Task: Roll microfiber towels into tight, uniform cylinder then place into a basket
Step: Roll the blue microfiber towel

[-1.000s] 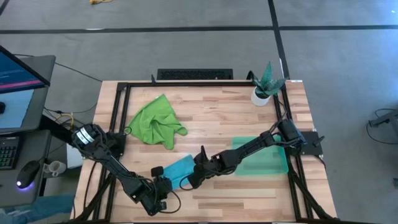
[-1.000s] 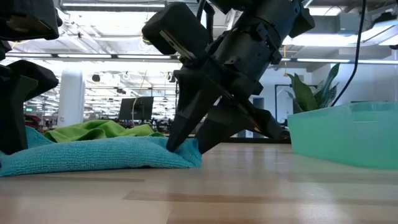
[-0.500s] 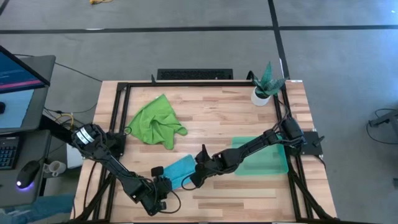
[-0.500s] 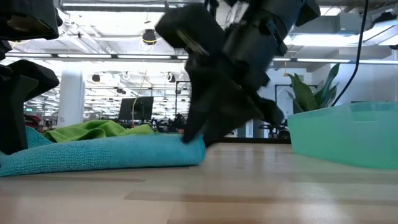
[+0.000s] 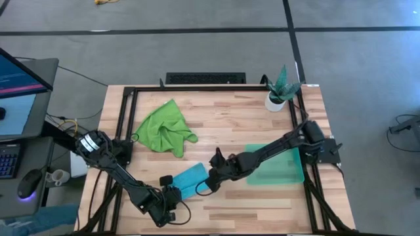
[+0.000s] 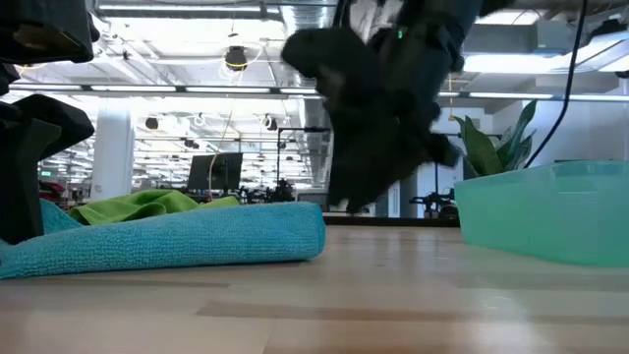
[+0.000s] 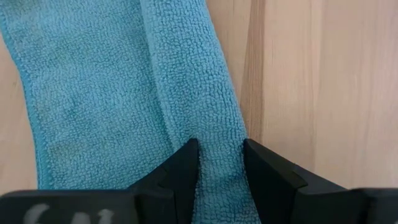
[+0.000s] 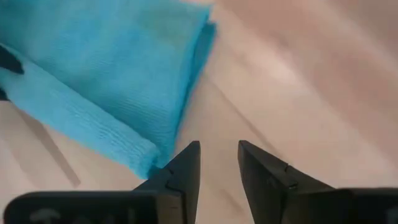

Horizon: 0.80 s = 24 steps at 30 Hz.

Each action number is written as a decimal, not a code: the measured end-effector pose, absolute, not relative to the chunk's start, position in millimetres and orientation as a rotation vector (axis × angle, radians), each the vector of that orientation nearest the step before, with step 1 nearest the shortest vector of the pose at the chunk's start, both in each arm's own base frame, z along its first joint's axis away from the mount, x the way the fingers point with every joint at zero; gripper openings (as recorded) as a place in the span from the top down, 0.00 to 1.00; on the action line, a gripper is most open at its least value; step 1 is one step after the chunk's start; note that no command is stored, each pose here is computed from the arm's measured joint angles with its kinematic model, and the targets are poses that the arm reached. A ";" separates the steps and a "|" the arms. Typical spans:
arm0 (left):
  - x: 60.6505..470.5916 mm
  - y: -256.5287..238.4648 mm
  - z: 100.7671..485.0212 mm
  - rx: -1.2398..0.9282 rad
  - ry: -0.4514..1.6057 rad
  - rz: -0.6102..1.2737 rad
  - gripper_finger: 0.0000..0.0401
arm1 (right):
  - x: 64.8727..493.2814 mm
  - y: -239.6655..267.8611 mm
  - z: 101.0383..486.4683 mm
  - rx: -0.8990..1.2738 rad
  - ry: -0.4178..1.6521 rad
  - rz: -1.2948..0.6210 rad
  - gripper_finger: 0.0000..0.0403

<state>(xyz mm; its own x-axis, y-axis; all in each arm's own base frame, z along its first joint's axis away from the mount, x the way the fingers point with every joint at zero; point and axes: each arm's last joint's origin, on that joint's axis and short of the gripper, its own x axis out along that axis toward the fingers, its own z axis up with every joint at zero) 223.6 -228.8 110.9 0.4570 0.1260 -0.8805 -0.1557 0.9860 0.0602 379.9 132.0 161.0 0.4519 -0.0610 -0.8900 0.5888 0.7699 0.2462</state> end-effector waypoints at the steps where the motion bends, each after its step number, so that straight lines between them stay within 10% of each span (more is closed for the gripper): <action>1: 223.5 -228.8 110.9 -0.031 1.084 0.173 0.70 | 379.1 131.5 167.7 0.566 1.020 -0.416 0.67; 10: 221.8 -230.1 111.2 0.020 1.105 0.125 0.70 | 349.5 182.6 223.2 0.146 0.790 -0.193 0.67; 24: 220.4 -232.4 111.9 0.391 1.126 -0.138 0.70 | 356.5 248.2 179.9 -0.293 0.671 0.121 0.67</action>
<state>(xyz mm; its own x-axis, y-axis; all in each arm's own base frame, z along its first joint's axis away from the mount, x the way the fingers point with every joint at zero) 220.4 -232.4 111.9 0.4304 0.0880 -0.8983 0.3022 0.9238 0.2353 356.5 248.2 179.9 0.7777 0.0166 -0.6284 -0.2045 0.9519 -0.2280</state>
